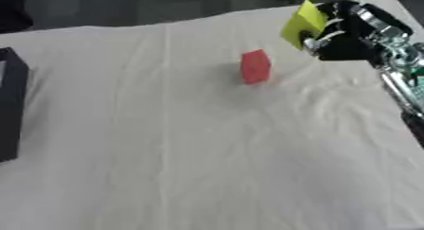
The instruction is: Pick up the objects with one hand, pass them to the other hand, and then place them into the box on the other side of the table.
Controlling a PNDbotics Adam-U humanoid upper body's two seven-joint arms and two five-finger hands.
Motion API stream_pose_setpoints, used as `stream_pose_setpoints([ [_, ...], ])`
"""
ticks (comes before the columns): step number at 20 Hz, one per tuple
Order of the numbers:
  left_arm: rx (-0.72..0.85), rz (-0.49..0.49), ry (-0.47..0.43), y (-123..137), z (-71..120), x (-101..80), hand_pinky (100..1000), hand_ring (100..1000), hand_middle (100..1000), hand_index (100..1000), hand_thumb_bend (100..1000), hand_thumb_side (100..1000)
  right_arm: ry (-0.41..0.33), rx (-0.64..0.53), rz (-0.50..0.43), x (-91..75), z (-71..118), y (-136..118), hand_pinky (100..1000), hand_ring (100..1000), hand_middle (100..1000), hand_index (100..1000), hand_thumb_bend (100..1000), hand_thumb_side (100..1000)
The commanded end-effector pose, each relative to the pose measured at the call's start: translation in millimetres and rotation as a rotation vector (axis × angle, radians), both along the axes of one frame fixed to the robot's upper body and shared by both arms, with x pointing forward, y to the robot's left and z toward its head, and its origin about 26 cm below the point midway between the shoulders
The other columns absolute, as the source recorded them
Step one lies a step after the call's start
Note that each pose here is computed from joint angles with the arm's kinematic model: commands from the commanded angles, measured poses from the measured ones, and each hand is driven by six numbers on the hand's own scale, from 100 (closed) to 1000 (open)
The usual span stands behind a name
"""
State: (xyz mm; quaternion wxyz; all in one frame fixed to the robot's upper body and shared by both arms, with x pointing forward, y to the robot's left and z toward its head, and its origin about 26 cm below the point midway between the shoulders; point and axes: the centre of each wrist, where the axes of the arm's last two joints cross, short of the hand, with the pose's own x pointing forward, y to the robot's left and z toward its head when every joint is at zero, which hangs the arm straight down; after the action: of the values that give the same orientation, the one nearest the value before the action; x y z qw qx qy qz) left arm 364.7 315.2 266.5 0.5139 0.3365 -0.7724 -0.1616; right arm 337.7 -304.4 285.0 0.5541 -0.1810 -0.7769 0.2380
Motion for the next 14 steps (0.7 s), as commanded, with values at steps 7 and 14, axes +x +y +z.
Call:
stream_pose_setpoints([
  [7,0.018,0.000,-0.039,1,13.1,-3.6,723,661,624,699,431,352,-0.017,0.003,0.188,-34.5,3.4,39,684,685,551,688,104,124],
  [14,0.042,-0.052,-0.045,-8,16.7,-5.9,726,665,632,717,440,361,-0.017,-0.007,0.312,-33.7,-10.6,62,681,684,551,688,100,148],
])
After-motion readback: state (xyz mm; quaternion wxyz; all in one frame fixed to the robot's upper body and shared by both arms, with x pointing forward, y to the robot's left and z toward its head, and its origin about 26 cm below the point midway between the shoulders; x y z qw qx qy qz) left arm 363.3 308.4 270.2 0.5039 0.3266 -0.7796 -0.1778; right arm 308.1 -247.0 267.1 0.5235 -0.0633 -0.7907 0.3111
